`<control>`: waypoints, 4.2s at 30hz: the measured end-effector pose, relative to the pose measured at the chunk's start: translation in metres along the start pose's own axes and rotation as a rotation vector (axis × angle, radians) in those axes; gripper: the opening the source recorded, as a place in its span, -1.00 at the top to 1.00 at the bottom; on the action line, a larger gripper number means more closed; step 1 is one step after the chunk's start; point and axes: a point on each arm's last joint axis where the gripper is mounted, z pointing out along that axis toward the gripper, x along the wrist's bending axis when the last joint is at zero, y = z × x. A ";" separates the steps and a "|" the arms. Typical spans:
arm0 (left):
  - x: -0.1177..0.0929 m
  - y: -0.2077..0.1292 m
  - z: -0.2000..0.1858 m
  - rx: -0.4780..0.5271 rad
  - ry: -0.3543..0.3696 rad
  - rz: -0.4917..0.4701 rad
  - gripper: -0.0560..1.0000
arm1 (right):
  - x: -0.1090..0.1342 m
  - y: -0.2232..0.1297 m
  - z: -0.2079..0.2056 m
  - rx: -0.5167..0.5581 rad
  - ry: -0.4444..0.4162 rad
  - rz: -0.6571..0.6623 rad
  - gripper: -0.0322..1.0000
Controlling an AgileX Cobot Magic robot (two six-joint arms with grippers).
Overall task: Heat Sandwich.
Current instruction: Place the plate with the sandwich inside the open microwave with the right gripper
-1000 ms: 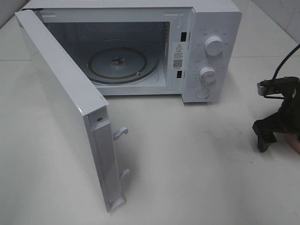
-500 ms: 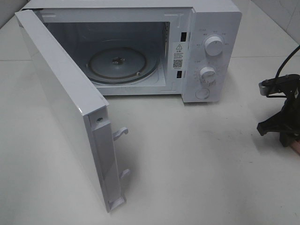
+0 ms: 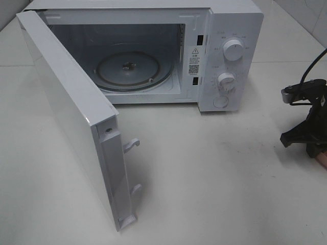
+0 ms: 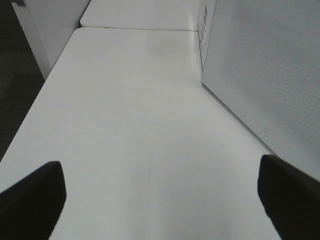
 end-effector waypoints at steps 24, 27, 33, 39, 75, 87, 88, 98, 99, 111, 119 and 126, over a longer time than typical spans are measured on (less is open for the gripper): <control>0.000 0.000 0.000 0.000 0.000 0.000 -0.95 | 0.014 -0.008 -0.007 0.122 -0.161 -0.051 0.87; 0.000 0.000 0.000 0.000 0.000 0.000 -0.95 | 0.019 -0.009 -0.008 0.134 -0.173 -0.062 0.87; 0.000 0.000 0.000 0.000 0.000 0.000 -0.95 | 0.021 -0.010 -0.013 0.146 -0.185 -0.068 0.87; 0.000 0.000 0.000 0.000 0.000 0.000 -0.95 | 0.014 -0.013 -0.043 0.084 -0.202 -0.037 0.87; 0.000 0.000 0.000 0.000 0.000 0.000 -0.95 | 0.082 -0.076 -0.105 0.009 -0.198 -0.287 0.85; 0.000 0.000 0.000 0.000 0.000 0.000 -0.95 | 0.105 -0.097 -0.124 -0.040 -0.197 -0.413 0.85; 0.000 0.000 0.000 0.000 0.000 0.000 -0.95 | 0.105 -0.097 -0.124 -0.040 -0.197 -0.413 0.85; 0.000 0.000 0.000 0.000 0.000 0.000 -0.95 | 0.126 -0.113 -0.138 -0.094 -0.188 -0.528 0.85; 0.000 0.000 0.000 0.000 0.000 0.000 -0.95 | 0.130 -0.115 -0.139 -0.102 -0.186 -0.552 0.85; 0.000 0.000 0.000 0.000 0.000 0.000 -0.95 | 0.151 -0.128 -0.144 -0.138 -0.178 -0.683 0.85; 0.000 0.000 0.000 0.000 0.000 0.000 -0.95 | 0.159 -0.133 -0.146 -0.145 -0.183 -0.847 0.85; 0.000 0.000 0.000 0.000 0.000 0.000 -0.95 | 0.161 -0.131 -0.146 -0.164 -0.177 -0.993 0.85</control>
